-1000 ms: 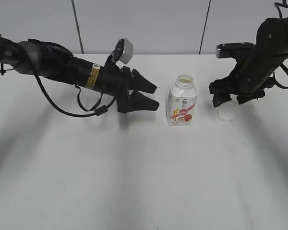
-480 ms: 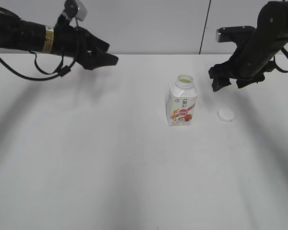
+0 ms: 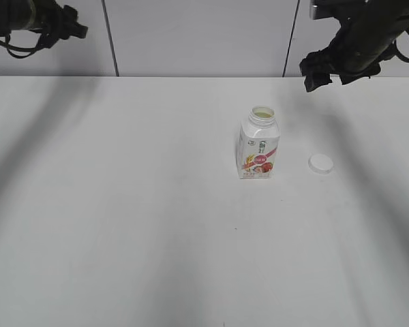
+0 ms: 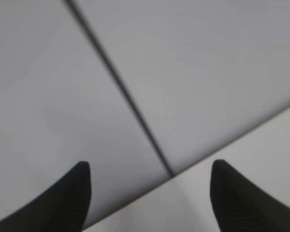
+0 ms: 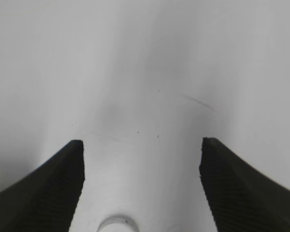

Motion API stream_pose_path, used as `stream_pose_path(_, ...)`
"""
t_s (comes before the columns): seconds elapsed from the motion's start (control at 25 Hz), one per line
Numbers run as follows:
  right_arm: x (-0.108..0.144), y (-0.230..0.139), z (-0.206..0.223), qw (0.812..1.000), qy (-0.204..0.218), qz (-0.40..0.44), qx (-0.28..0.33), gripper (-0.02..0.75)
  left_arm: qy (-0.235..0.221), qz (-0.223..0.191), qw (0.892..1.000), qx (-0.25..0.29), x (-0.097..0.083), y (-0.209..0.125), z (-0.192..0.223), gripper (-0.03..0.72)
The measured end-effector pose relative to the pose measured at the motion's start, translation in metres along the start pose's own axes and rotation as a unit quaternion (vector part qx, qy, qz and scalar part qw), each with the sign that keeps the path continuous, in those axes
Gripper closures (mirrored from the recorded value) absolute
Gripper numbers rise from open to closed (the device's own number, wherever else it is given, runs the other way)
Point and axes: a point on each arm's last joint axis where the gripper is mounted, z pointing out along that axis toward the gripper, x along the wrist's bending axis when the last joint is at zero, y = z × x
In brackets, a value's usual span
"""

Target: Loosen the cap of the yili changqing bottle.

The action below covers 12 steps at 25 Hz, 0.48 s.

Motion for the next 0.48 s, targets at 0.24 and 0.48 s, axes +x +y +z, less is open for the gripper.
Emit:
stream_pose_path(0.24, -0.004, -0.002, 0.000, 0.999, -0.021, -0.028, 0.011, 0.152, 0.136, 0.017, 0.988, 0.065, 0.030, -0.021, -0.003, 0.233)
stream_pose_path(0.48, -0.005, -0.002, 0.000, 0.999, -0.025, -0.024, 0.014, 0.152, 0.146, 0.018, 0.962, 0.230, 0.037, -0.053, -0.013, 0.245)
